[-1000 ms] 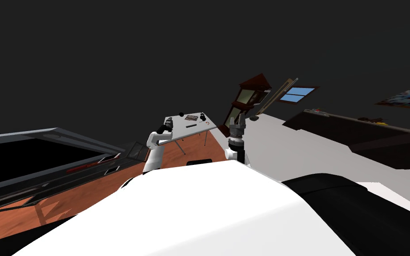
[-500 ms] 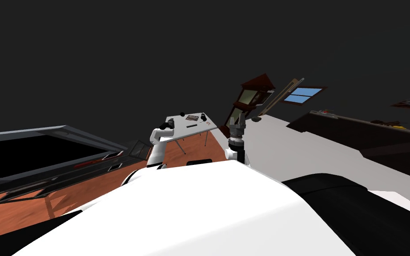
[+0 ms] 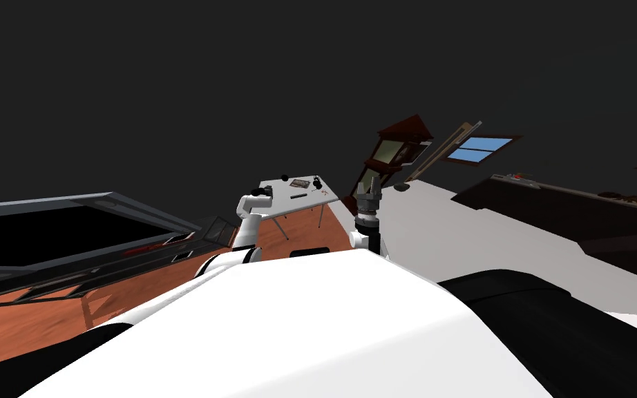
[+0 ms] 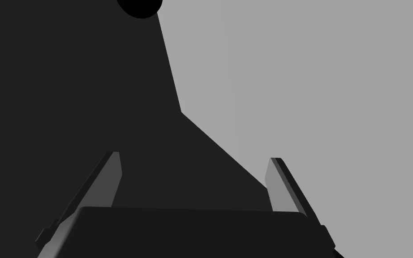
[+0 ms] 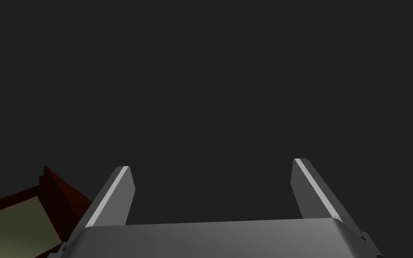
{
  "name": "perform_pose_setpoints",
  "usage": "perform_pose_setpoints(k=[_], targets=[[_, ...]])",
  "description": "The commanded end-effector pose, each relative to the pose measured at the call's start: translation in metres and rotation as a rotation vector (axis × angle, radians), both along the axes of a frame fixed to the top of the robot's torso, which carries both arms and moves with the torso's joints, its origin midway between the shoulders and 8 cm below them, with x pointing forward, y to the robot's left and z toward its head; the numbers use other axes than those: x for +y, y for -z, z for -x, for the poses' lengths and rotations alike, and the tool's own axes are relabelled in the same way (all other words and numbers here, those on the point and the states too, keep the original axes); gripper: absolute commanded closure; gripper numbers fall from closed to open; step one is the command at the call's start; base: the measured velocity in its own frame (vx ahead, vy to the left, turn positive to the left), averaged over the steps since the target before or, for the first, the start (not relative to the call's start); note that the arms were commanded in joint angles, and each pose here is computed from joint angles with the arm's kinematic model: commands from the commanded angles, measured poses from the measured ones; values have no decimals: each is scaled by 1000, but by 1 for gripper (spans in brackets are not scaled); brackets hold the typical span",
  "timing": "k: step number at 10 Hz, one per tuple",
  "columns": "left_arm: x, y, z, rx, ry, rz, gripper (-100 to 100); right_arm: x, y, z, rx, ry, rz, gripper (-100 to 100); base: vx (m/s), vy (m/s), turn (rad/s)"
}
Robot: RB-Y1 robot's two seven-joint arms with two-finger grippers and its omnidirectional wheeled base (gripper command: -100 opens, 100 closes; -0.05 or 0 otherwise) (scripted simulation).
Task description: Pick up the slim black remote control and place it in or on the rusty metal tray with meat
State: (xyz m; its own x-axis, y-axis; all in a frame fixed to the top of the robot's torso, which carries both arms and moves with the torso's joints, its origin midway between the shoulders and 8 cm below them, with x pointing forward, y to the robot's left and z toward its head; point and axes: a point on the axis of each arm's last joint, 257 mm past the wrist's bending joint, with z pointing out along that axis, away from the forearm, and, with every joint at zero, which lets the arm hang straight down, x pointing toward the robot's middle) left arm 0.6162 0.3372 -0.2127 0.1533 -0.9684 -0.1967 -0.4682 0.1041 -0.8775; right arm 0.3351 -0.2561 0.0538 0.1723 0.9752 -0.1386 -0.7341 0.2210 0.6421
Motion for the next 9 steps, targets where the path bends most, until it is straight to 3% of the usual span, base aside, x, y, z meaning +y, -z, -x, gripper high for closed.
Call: perform_pose_setpoints(k=[1,3,8,9], targets=[[-6,7,-5,49,-7,27,-100,0,0,0,0,0,0,0,40,-45,90],[-6,18,0,95,-15,33,-100,0,0,0,0,0,0,0,27,-29,17],[-24,37,-5,251,-29,102,-100,0,0,0,0,0,0,0,51,-40,63],[-25,49,1,299,-35,107,-100,0,0,0,0,0,0,0,60,-48,34]])
